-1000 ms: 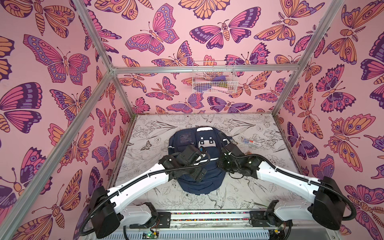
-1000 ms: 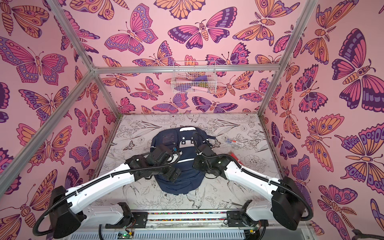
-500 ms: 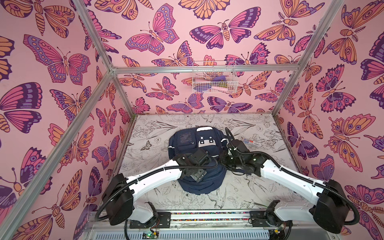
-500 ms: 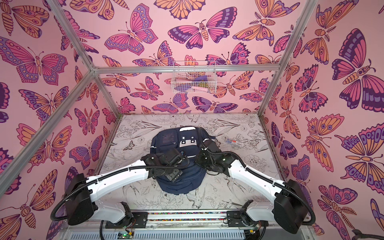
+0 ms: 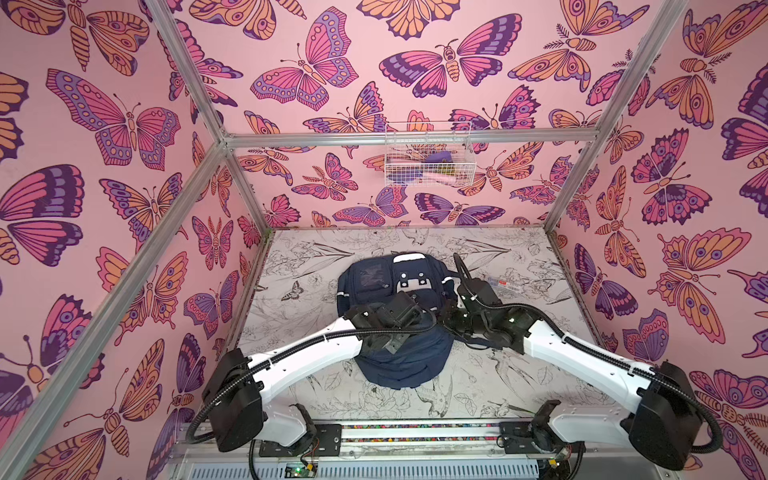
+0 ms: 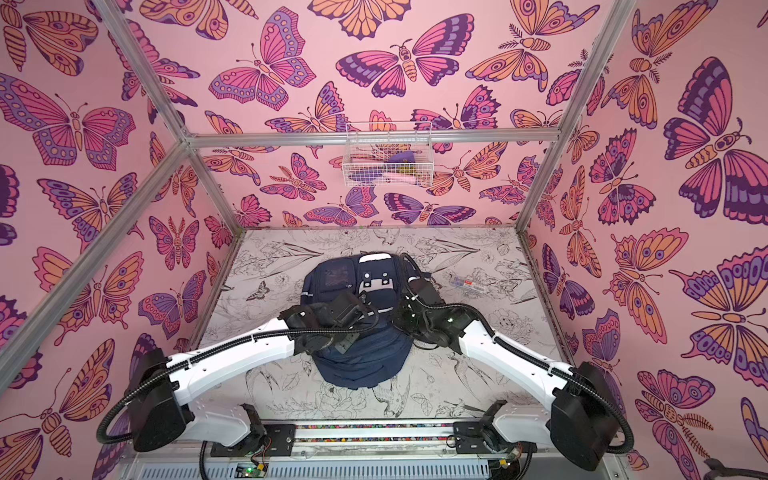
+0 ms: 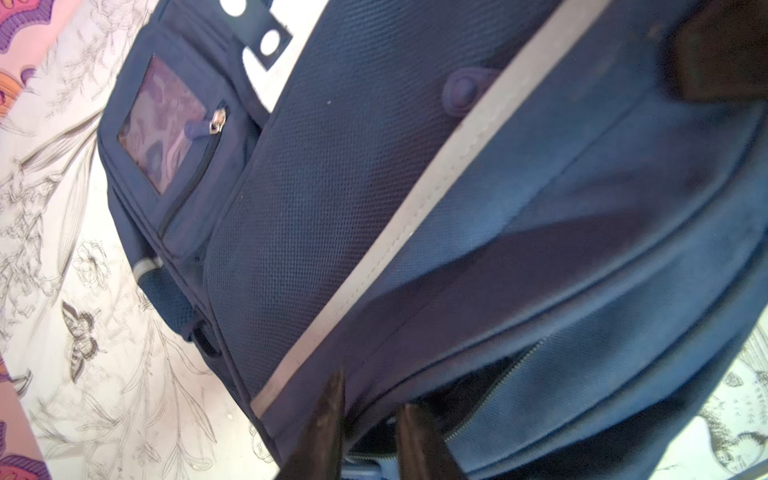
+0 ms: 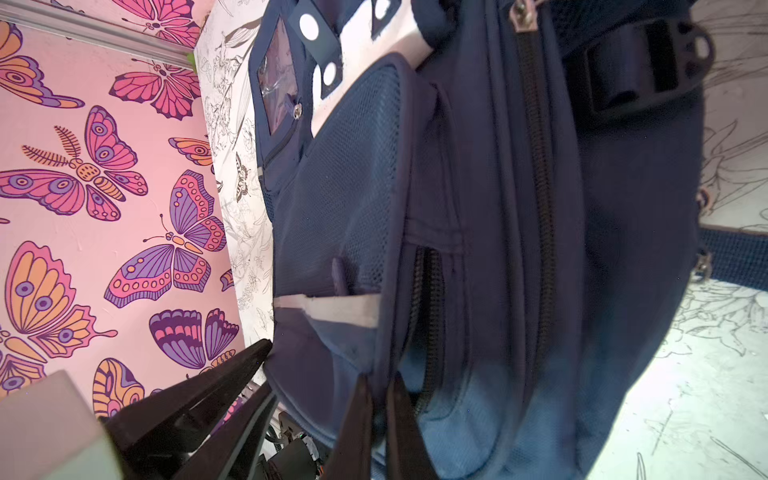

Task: Pack the student bag

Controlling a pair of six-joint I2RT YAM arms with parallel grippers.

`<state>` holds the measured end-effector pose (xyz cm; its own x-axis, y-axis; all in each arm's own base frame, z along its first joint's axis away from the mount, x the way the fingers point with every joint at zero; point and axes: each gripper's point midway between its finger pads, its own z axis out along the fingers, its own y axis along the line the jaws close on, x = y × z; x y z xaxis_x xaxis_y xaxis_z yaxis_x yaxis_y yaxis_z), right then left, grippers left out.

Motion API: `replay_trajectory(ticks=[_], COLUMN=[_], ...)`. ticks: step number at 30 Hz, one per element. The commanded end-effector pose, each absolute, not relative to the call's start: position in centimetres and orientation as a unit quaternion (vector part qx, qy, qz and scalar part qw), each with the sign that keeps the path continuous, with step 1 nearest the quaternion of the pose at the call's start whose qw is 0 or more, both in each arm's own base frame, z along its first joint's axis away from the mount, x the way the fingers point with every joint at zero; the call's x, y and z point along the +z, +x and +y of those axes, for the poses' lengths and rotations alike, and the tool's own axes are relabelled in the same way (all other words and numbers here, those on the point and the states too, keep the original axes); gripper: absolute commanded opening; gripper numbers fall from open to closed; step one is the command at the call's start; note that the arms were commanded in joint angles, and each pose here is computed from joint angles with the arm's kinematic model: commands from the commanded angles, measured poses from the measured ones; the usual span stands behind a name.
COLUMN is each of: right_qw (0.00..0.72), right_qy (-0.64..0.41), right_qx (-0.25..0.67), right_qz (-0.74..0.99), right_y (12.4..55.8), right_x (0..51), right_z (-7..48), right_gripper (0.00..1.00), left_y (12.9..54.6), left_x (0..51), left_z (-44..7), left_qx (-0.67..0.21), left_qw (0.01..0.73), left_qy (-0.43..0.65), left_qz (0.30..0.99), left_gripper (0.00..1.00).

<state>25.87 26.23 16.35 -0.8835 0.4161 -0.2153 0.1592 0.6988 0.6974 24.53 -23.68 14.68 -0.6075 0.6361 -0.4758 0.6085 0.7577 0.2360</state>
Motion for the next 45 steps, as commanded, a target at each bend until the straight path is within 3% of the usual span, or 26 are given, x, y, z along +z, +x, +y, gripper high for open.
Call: replay_trajectory(ticks=[1, 5, 7, 10, 11, 13, 18, 24, 29, 31, 32, 36, 38, 45], right_qw=[0.210, 0.209, 0.207, 0.207, 0.208, 0.210, 0.207, 0.204, 0.206, 0.210, 0.210, 0.234, 0.260, 0.310], right_qy=[0.153, 0.151, 0.150, 0.149, 0.150, 0.152, 0.154, 0.148, 0.147, 0.141, 0.137, 0.119, 0.116, 0.159], right_qx=[0.365, 0.365, 0.367, 0.369, 0.371, 0.372, 0.380, 0.386, 0.381, 0.376, 0.372, 0.308, 0.258, 0.093], right_qz=[0.894, 0.894, 0.895, 0.894, 0.893, 0.891, 0.888, 0.888, 0.889, 0.891, 0.894, 0.915, 0.923, 0.933], right_y=[26.5, 26.5, 26.5, 26.6, 26.7, 26.8, 27.1, 26.8, 26.6, 26.5, 26.4, 26.4, 26.5, 28.1], right_x=[17.9, 18.0, 18.0, 18.1, 18.3, 18.4, 18.6, 18.9, 18.9, 19.0, 19.0, 19.0, 19.4, 19.1], right_z=[25.7, 25.7, 25.8, 25.8, 25.7, 25.6, 25.5, 25.6, 25.3, 25.0, 24.9, 22.8, 20.8, 11.2], right_gripper=[0.00, 0.00, 0.00, 0.00, 0.00, 0.00, 0.00, 0.00, 0.00, 0.01, 0.06, 0.50, 0.62, 0.81], left_y=[25.5, 25.7, 25.5, 25.1, 24.8, 24.4, 23.9, 25.8, 26.4, 26.5, 26.5, 26.7, 26.8, 27.0], left_x=[15.8, 16.0, 15.5, 14.7, 14.4, 13.9, 12.8, 13.5, 13.9, 14.2, 14.5, 16.0, 16.7, 17.6], left_z=[-24.2, -25.1, -25.4, -25.4, -25.3, -25.1, -24.9, -23.9, -24.6, -24.7, -24.7, -24.4, -24.1, -24.2], left_qx=[0.024, 0.016, 0.012, 0.007, 0.006, 0.001, 0.003, 0.051, 0.029, 0.022, 0.018, -0.007, -0.026, -0.109], left_qw=[0.292, 0.290, 0.281, 0.267, 0.263, 0.256, 0.240, 0.269, 0.274, 0.279, 0.285, 0.315, 0.327, 0.323], left_qy=[0.342, 0.353, 0.361, 0.365, 0.367, 0.369, 0.377, 0.347, 0.333, 0.327, 0.324, 0.298, 0.279, 0.240], left_qz=[0.893, 0.889, 0.889, 0.892, 0.892, 0.893, 0.894, 0.897, 0.902, 0.902, 0.902, 0.901, 0.903, 0.909], left_gripper=[0.14, 0.09, 0.20, 0.55, 0.61, 0.66, 0.67, 0.48, 0.13, 0.06, 0.04, 0.00, 0.00, 0.00])
